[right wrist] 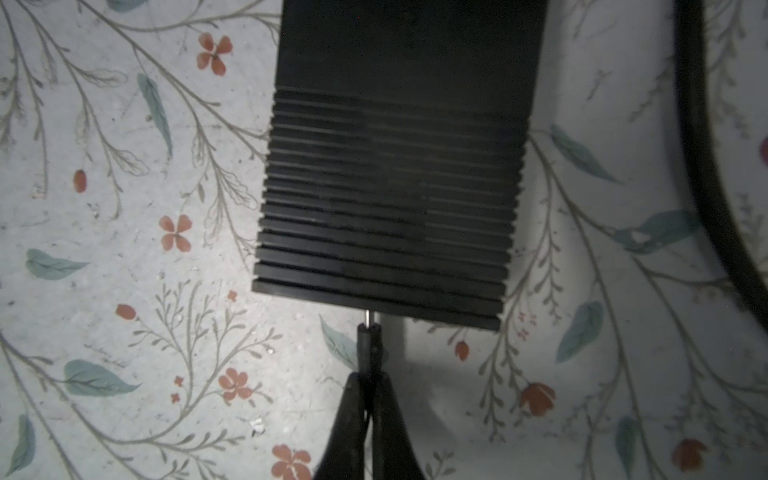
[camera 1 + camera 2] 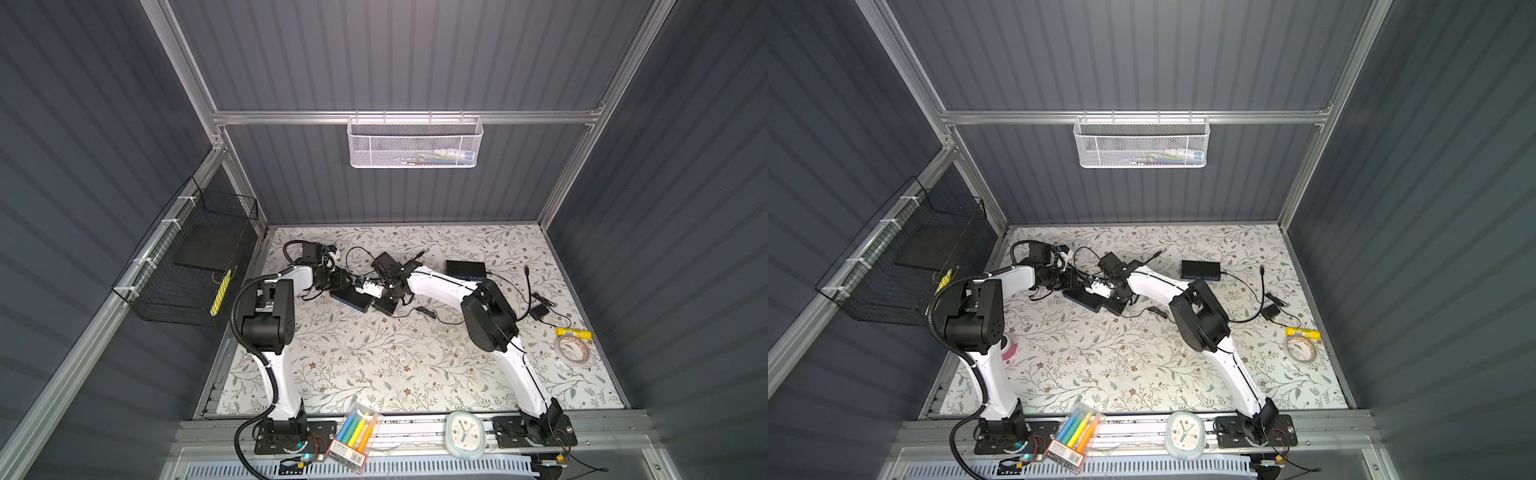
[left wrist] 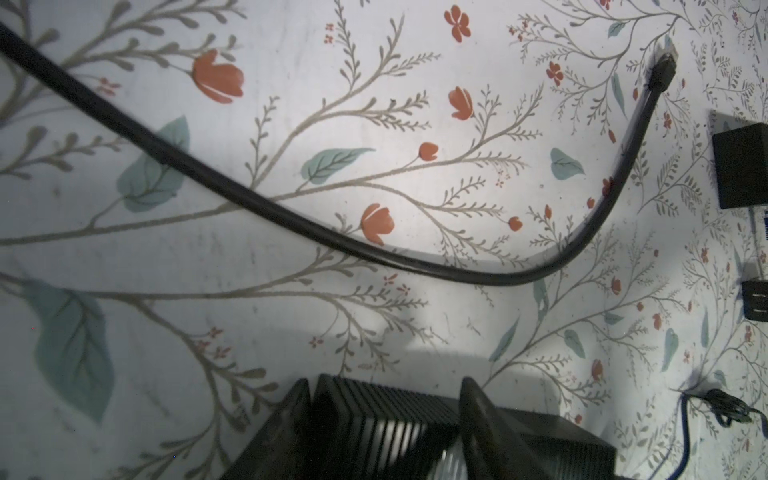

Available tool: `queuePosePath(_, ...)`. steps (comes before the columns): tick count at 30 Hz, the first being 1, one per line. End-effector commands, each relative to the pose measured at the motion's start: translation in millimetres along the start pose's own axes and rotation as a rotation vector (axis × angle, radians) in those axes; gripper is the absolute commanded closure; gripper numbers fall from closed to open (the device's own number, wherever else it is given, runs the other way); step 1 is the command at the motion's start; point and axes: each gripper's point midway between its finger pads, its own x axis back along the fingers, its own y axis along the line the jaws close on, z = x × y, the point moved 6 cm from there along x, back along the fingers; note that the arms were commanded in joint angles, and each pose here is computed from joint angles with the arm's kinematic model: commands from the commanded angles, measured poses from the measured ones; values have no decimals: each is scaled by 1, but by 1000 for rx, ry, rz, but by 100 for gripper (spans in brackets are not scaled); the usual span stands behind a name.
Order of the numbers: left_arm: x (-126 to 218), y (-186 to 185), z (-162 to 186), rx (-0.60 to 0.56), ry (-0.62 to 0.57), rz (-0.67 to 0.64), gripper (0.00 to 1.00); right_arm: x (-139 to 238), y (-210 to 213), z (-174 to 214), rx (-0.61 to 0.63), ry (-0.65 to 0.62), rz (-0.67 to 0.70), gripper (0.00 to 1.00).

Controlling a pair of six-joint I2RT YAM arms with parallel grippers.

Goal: Insert the plug into the switch port

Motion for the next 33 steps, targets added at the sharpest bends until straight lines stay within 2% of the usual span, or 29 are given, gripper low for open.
queuePosePath(1, 7, -9, 5, 15, 11, 44, 43, 0, 0, -13, -4, -38, 2, 100)
queuePosePath(10, 5, -9, 6, 29, 11, 46, 44, -3, 20, -15, 18, -33, -43, 100)
queuePosePath(33, 8, -8, 9, 41, 11, 38, 44, 8, 23, -17, -27, -43, -36, 100)
